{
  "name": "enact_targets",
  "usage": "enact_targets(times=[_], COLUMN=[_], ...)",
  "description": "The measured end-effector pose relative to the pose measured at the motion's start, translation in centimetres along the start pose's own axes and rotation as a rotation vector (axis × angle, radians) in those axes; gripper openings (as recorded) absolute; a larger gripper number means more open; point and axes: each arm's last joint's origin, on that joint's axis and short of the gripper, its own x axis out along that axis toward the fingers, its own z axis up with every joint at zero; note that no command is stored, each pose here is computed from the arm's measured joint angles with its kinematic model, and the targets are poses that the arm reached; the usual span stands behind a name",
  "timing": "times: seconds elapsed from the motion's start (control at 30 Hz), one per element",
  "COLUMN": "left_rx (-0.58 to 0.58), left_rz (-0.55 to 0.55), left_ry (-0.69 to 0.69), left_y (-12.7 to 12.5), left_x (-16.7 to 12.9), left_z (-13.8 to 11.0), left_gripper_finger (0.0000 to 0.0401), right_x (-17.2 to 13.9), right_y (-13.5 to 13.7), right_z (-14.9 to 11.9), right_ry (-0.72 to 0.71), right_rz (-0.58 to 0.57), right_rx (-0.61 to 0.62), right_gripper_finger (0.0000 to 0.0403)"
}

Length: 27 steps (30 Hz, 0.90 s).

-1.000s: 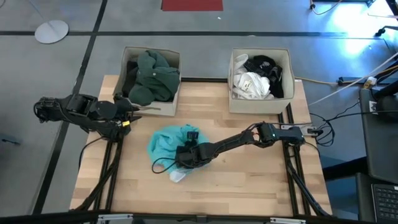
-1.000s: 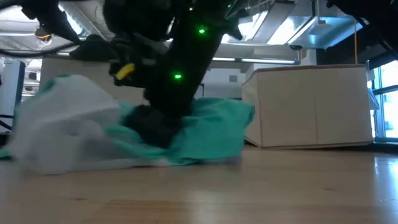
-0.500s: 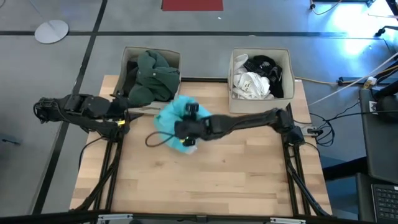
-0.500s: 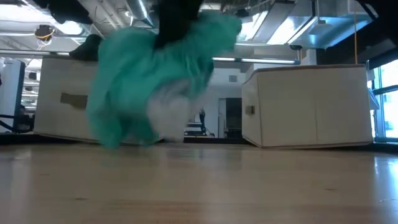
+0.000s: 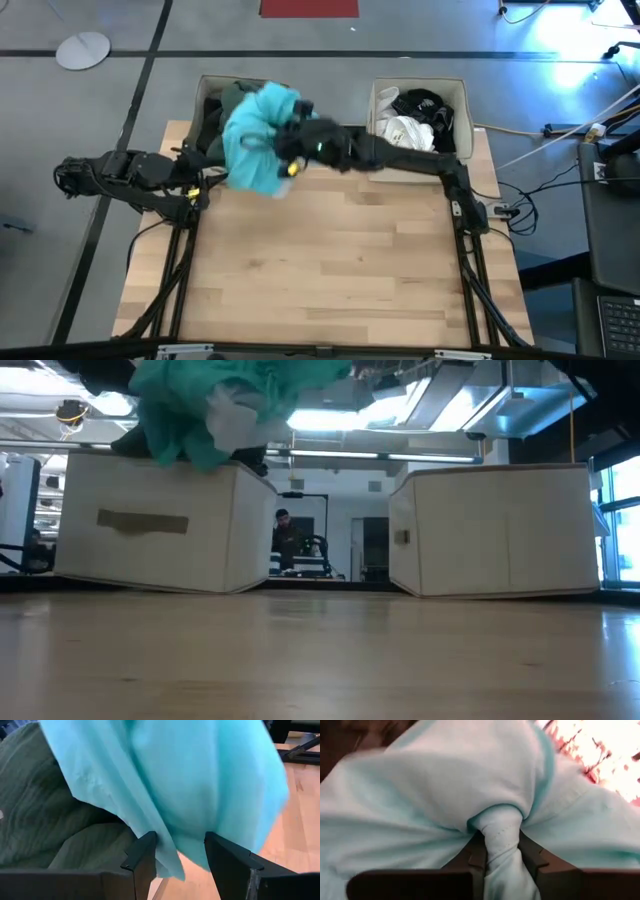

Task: Sort clothes
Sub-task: Put the light blue shorts into the left laundry bin

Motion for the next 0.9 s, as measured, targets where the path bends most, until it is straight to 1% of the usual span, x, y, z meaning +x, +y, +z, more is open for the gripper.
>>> enact_targets(times=[0.1, 0.2, 0.3, 0.4, 0.53, 0.67, 0.8, 0.9], left_rx=[-0.011, -0.03, -0.039, -0.033, -0.03, -0.03, -0.037, -0.044], left_rz=[-0.003, -0.006, -0.005, -0.002, -0.001, -0.001, -0.003, -0.004], left_ry=[-0.016, -0.044, -0.067, -0.08, -0.081, -0.083, -0.092, -0.104], left_y=[0.2, 0.6, 0.9, 1.0, 1.0, 1.0, 1.0, 1.0], left_x=[-0.4, -1.0, -1.4, -1.6, -1.6, -1.6, -1.6, -1.6], left_z=[0.1, 0.3, 0.4, 0.4, 0.4, 0.5, 0.5, 0.7], left_gripper_finger=[0.0162, 0.0162, 0.0162, 0.0162, 0.0162, 0.0162, 0.0162, 0.0162], right_x=[1.7, 3.8, 6.4, 9.1, 12.5, 15.8, 18.3, 19.6], right_y=[-3.1, -5.9, -7.4, -7.9, -7.8, -7.2, -6.2, -5.2], right_z=[-0.7, -2.0, -3.8, -6.0, -9.3, -13.2, -17.0, -19.2], right_ry=[-0.141, -0.272, -0.39, -0.46, -0.458, -0.389, -0.288, -0.227], right_rz=[-0.022, -0.038, -0.006, 0.005, -0.032, -0.034, -0.004, 0.068], right_rx=[0.059, 0.152, 0.246, 0.305, 0.36, 0.41, 0.465, 0.505], right_gripper_finger=[0.0053, 0.0053, 0.0053, 0.0053, 0.0053, 0.0054, 0.0054, 0.0055])
